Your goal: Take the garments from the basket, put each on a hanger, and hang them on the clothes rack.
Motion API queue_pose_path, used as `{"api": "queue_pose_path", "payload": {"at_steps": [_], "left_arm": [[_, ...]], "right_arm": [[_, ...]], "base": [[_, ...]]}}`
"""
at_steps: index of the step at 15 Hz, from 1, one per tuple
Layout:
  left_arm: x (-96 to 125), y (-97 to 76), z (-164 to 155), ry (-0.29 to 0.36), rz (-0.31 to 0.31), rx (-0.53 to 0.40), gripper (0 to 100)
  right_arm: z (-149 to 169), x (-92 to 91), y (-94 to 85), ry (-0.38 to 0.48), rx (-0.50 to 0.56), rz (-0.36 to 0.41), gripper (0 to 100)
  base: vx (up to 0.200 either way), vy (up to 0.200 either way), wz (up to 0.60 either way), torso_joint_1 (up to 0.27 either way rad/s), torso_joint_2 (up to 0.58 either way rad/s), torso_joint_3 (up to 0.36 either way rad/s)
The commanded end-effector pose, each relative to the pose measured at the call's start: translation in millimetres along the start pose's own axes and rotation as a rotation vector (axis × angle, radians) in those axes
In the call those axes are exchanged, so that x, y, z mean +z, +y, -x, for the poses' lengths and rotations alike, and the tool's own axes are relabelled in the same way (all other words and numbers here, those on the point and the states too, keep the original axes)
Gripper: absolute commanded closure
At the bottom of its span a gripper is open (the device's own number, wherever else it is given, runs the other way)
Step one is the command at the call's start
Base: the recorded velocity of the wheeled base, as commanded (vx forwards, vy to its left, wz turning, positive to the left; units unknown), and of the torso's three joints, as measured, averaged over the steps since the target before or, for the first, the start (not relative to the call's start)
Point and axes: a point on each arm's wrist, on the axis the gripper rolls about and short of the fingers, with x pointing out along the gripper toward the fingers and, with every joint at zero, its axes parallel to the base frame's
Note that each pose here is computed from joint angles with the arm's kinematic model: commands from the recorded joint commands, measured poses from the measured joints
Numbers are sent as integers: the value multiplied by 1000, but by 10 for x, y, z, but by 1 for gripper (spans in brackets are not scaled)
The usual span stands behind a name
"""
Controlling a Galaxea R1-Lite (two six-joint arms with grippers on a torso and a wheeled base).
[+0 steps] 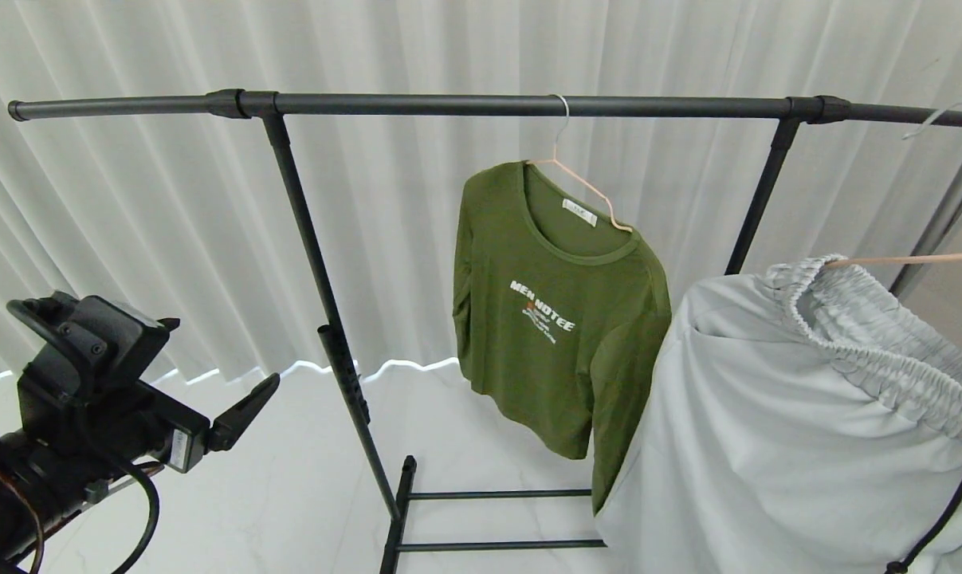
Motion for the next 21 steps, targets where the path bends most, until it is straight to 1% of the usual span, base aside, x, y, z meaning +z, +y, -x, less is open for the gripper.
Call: {"api": "queue_pose_path", "payload": {"at_steps": [1,6,10,12,14,16,20,21], "left_arm": [[13,-21,2,-8,0,-11,0],[38,-65,10,-24,-7,-36,0],[25,-69,13,-18,-12,-34,0],[32,-63,25,-23,-63,-29,0],[39,-66,31,-28,-67,-31,0],[39,-68,56,-33,-67,-30,0],[33,-133,93,-42,-71,-60,0],[38,-142,92,-46,-70,-65,0]], "right_arm": [[-114,12,-62,26,-31,-3,100],[-113,14,-86,26,-49,-2,100],[-118,14,-87,28,-49,-2,100],[-121,11,-85,29,-47,-1,100],[-134,15,-89,32,-47,10,100],[-134,15,-89,32,-46,14,100],[-147,27,-94,26,-47,15,100],[-157,38,-97,19,-47,17,100]], "base": [[200,0,0,7,7,2],[200,0,0,-2,2,8],[0,0,0,0,0,0],[0,0,0,0,0,0],[0,0,0,0,0,0],[0,-200,0,0,2,2],[0,-200,0,2,10,1],[0,0,0,0,0,0]]}}
